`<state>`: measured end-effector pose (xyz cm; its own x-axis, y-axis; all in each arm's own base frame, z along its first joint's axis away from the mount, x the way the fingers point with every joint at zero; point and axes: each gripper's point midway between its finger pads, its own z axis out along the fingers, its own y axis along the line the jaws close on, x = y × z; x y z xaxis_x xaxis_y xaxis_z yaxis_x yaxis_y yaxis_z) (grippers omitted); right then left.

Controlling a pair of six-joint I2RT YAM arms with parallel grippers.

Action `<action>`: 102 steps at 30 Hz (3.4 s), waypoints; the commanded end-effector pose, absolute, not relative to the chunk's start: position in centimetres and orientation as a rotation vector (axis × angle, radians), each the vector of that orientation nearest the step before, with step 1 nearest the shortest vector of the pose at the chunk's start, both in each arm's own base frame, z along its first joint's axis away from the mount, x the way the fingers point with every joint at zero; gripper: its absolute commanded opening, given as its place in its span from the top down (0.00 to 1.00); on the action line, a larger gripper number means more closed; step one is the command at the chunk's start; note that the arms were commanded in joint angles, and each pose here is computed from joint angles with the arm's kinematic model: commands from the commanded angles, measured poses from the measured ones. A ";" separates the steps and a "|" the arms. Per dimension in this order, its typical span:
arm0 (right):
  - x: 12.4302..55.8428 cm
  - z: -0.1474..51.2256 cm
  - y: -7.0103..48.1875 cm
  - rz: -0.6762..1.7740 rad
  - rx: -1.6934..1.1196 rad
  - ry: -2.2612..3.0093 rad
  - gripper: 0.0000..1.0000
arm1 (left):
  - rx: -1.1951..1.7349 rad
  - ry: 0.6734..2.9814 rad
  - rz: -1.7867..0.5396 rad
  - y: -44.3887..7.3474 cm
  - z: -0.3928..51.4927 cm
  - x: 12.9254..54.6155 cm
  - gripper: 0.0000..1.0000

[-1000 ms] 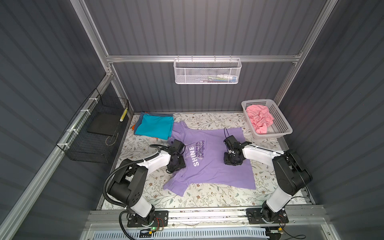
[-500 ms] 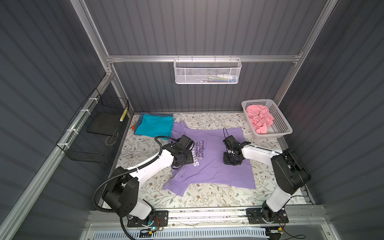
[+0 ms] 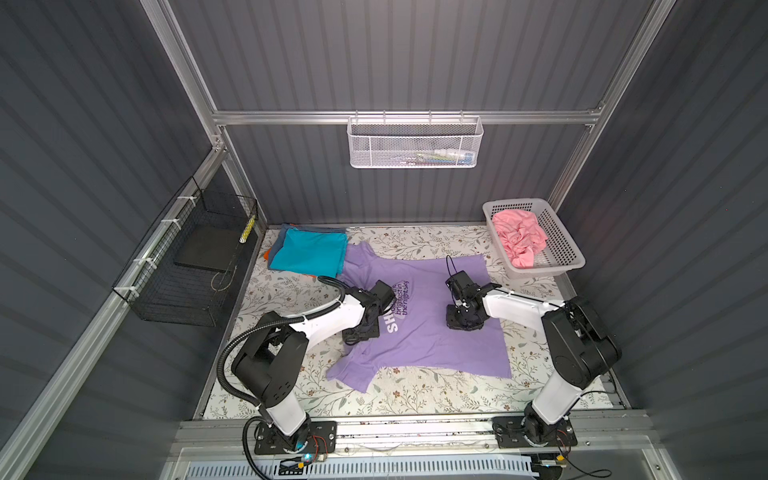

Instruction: Fold and stack the t-shirts

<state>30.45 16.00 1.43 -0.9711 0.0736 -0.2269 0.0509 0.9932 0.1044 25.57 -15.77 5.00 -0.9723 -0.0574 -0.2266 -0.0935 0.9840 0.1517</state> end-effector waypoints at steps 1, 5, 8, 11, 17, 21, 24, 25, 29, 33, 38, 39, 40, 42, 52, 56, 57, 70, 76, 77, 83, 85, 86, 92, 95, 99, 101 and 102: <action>29.4 -1.0 15.5 0.084 0.082 2.976 0.81 | -0.153 2.856 0.307 -14.2 7.5 25.2 1.00; 29.4 -1.2 15.3 0.075 0.085 2.973 0.81 | -0.231 2.797 0.355 -11.7 9.4 23.8 1.00; 29.4 -1.1 15.1 0.071 0.076 2.971 0.81 | -0.316 2.771 0.400 -9.5 9.6 22.2 1.00; 29.4 -1.1 15.0 0.072 0.072 2.973 0.81 | -0.355 2.764 0.294 -9.8 9.3 21.7 0.94; 29.1 -1.5 15.0 0.081 0.074 2.988 0.81 | -0.298 2.760 0.072 -13.3 9.9 23.3 0.52; 28.9 -1.8 15.1 0.100 0.098 2.990 0.81 | -0.226 2.793 0.016 -15.5 8.8 23.4 0.41; 28.9 -1.9 15.2 0.108 0.105 2.993 0.81 | -0.190 2.829 0.049 -16.2 7.3 22.8 0.37; 28.9 -1.9 15.2 0.111 0.105 2.994 0.81 | -0.184 2.840 0.070 -16.2 6.7 22.6 0.36; 28.8 -2.0 15.1 0.103 0.102 3.000 0.81 | -0.182 2.877 0.193 -15.0 4.4 21.8 0.48; 28.5 -2.0 15.1 0.100 0.101 3.008 0.81 | -0.207 2.879 0.243 -14.6 4.2 21.8 1.00; 28.3 -2.2 14.8 0.087 0.108 3.012 0.81 | -0.263 2.787 0.345 -12.1 7.2 21.8 1.00; 28.3 -2.2 14.8 0.087 0.112 3.013 0.81 | -0.283 2.772 0.363 -11.4 7.5 21.6 1.00; 28.3 -2.2 14.7 0.089 0.119 3.012 0.81 | -0.309 2.764 0.378 -10.7 7.7 21.2 1.00; 28.1 -2.4 14.8 0.096 0.129 3.016 0.81 | -0.386 2.757 0.402 -9.1 7.3 20.0 1.00; 28.0 -2.2 14.0 0.098 0.166 3.016 0.81 | -0.957 2.712 0.196 -3.7 3.2 13.9 0.70; 27.8 -1.9 12.8 0.086 0.210 2.999 0.80 | -0.928 2.654 0.160 -3.6 5.2 14.9 0.41; 27.7 -1.8 12.3 0.077 0.226 2.994 0.80 | -0.906 2.641 0.169 -3.6 6.1 15.4 0.38; 26.5 1.1 11.0 0.254 0.417 2.886 0.79 | -0.479 2.615 0.096 -10.9 10.3 27.0 0.31; 28.0 3.5 11.7 0.316 0.417 2.811 0.79 | -0.389 2.643 0.128 -12.8 8.0 30.7 0.34; 28.2 3.6 11.8 0.321 0.418 2.809 0.79 | -0.381 2.643 0.117 -13.2 7.9 31.1 0.34; 28.2 2.9 12.3 0.343 0.428 2.839 0.79 | -0.359 2.688 0.133 -13.7 5.5 33.1 0.52; 28.0 2.6 12.1 0.329 0.440 2.837 0.78 | -0.380 2.708 0.150 -13.1 4.5 33.5 0.67; 28.0 2.5 11.9 0.320 0.444 2.836 0.78 | -0.394 2.721 0.150 -12.7 4.0 33.7 0.75; 27.7 2.2 11.2 0.271 0.452 2.836 0.78 | -0.478 2.737 0.141 -9.8 3.7 34.7 1.00; 27.8 2.2 11.1 0.261 0.457 2.833 0.78 | -0.516 2.705 0.150 -8.0 5.0 34.9 1.00; 27.9 2.0 11.0 0.246 0.462 2.838 0.78 | -0.570 2.685 0.167 -5.6 5.4 34.6 1.00; 27.9 1.9 10.8 0.228 0.468 2.840 0.78 | -0.594 2.698 0.178 -4.7 4.9 34.3 1.00; 27.9 2.0 10.5 0.209 0.477 2.837 0.79 | -0.612 2.709 0.186 -4.2 4.5 34.0 1.00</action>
<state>28.20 11.45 2.42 -0.9177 0.3210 -0.2341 0.2688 0.9355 0.2293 35.21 -5.30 5.43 -0.8212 -0.3996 -0.4073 -0.4446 0.8956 0.0178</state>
